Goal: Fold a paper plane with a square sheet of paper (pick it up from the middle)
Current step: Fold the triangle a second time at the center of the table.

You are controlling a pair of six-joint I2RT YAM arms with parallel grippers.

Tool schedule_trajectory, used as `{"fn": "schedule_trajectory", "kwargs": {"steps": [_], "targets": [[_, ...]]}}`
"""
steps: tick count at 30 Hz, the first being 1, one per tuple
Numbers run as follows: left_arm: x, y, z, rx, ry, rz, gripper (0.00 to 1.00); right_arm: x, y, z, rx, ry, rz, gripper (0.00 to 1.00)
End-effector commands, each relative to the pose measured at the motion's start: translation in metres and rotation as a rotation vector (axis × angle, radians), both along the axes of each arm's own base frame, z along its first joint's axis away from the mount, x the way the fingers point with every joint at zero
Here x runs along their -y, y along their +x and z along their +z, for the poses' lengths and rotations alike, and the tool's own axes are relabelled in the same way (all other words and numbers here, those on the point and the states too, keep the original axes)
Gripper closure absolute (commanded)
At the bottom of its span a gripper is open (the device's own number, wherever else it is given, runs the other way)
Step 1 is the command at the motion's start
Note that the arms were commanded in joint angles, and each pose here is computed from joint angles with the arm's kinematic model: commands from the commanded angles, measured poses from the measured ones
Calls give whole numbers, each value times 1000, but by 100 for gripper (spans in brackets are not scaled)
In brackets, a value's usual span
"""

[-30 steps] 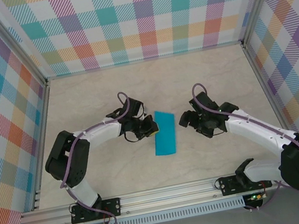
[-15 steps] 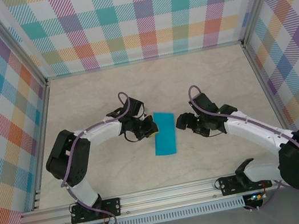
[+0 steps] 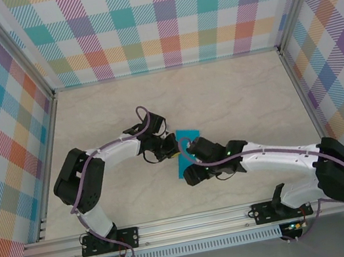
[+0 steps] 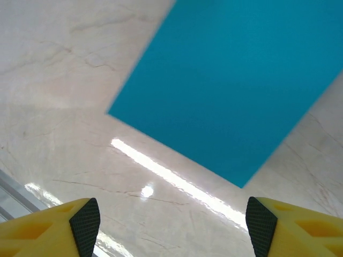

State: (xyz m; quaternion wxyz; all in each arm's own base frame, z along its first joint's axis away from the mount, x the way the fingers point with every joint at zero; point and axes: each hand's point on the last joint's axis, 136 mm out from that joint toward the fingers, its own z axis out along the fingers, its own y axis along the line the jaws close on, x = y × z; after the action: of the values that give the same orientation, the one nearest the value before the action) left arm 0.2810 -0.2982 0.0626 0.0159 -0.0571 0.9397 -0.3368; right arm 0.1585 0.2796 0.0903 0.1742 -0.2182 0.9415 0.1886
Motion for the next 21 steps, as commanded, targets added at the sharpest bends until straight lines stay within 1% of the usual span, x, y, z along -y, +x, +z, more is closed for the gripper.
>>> {"fn": "schedule_trajectory", "kwargs": {"steps": [1,4,5,6,9,11,12,17,21], "targets": [[4,-1,4,0,-11,-7,100,-13,21,21,192,-33,-4,24],[4,-3,3,-10,-14,-3,100,-28,23,24,230,-42,31,25],[3,-3,3,-14,-13,-1,100,-30,27,24,241,-62,19,25],[7,2,7,13,-37,1,100,-32,28,23,244,-75,18,26],[8,1,7,7,-42,3,100,-36,31,18,260,-118,15,28],[7,0,6,10,-38,3,100,-36,33,15,272,-146,5,30],[6,0,6,12,-36,4,100,-36,33,13,277,-156,-2,33],[5,-1,6,12,-35,4,100,-34,33,1,265,-186,-35,36],[6,-1,8,11,-42,5,100,-35,33,-6,264,-205,-38,41]]}}
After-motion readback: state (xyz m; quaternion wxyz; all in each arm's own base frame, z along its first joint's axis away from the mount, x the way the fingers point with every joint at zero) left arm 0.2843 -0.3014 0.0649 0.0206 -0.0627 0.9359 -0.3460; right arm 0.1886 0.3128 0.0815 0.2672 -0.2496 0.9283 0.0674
